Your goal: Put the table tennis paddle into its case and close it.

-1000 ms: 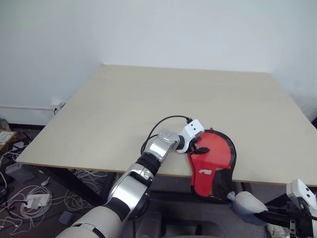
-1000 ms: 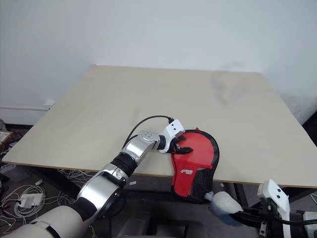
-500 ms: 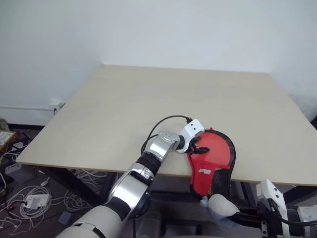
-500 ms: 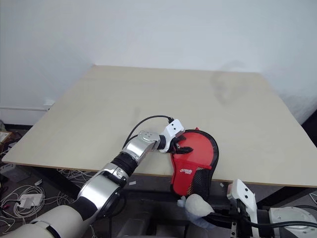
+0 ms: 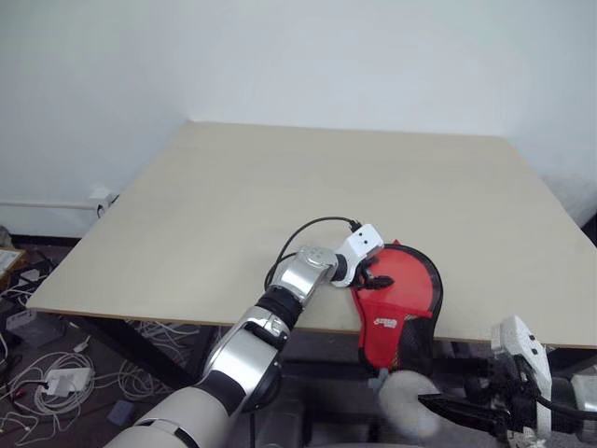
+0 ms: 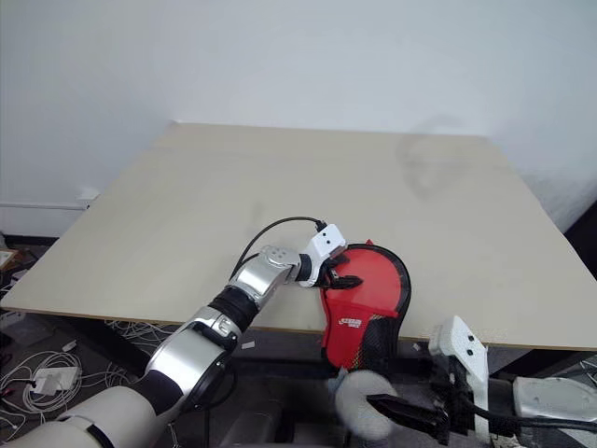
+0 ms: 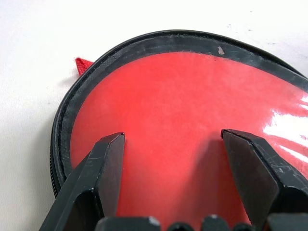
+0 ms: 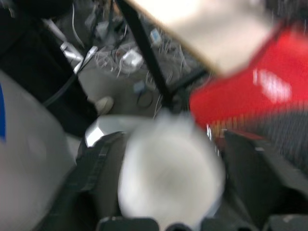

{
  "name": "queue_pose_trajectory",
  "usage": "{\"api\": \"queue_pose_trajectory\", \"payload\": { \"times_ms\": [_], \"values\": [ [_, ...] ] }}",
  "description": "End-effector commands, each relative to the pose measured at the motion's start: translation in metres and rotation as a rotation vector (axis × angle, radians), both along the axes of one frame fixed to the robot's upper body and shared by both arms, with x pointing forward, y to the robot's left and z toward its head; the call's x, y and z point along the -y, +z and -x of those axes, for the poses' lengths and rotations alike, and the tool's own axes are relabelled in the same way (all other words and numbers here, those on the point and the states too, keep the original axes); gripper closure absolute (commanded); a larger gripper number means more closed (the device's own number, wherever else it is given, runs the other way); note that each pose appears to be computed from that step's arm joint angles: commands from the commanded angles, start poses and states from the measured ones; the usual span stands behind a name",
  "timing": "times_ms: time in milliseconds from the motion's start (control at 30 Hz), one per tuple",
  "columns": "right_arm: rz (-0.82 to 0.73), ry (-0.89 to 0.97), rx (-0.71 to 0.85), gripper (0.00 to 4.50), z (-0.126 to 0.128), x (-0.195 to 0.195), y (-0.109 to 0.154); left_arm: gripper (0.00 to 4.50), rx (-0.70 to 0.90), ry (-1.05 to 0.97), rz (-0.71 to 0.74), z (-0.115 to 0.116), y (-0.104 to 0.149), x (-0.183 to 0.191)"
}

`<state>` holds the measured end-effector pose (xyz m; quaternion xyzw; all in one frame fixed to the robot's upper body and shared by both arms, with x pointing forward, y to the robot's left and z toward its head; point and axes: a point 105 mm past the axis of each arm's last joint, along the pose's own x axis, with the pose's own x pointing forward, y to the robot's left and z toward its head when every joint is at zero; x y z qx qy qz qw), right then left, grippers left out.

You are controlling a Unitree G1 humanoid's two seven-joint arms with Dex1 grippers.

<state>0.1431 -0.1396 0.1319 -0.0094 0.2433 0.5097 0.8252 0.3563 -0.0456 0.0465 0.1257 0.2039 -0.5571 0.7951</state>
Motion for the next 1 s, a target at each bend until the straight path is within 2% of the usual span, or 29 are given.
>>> {"api": "queue_pose_trajectory", "payload": {
  "times_ms": [33, 100, 200, 367, 567, 733, 833, 900, 1000],
  "values": [
    [-0.024, -0.004, 0.075, 0.58, -0.007, -0.014, 0.021, 1.11, -0.03, 0.008, -0.052, 0.001, -0.012, -0.006],
    [-0.036, -0.067, 0.099, 0.58, -0.03, -0.007, 0.026, 1.11, -0.029, 0.008, -0.05, 0.001, -0.011, -0.006],
    [-0.08, -0.296, 0.182, 0.58, -0.081, 0.02, 0.031, 1.11, -0.017, 0.007, -0.037, -0.002, -0.007, -0.008],
    [-0.211, -0.637, 0.345, 0.58, -0.143, 0.065, 0.046, 1.11, -0.012, -0.026, 0.105, -0.004, 0.017, -0.012],
    [-0.243, -0.666, 0.411, 0.58, -0.167, 0.064, 0.043, 1.11, 0.013, -0.018, 0.231, -0.01, 0.041, -0.034],
    [-0.187, -0.599, 0.408, 0.58, -0.181, 0.053, 0.02, 1.11, 0.03, 0.053, 0.27, -0.02, 0.051, -0.072],
    [-0.186, -0.566, 0.387, 0.58, -0.195, 0.047, 0.006, 1.11, 0.046, 0.154, 0.193, -0.024, 0.038, -0.118],
    [-0.198, -0.531, 0.394, 0.58, -0.204, 0.037, 0.005, 1.11, 0.033, 0.255, 0.161, -0.027, 0.029, -0.149],
    [-0.228, -0.517, 0.385, 0.58, -0.216, 0.028, 0.007, 1.11, 0.03, 0.332, 0.158, -0.022, 0.023, -0.172]
  ]
}}
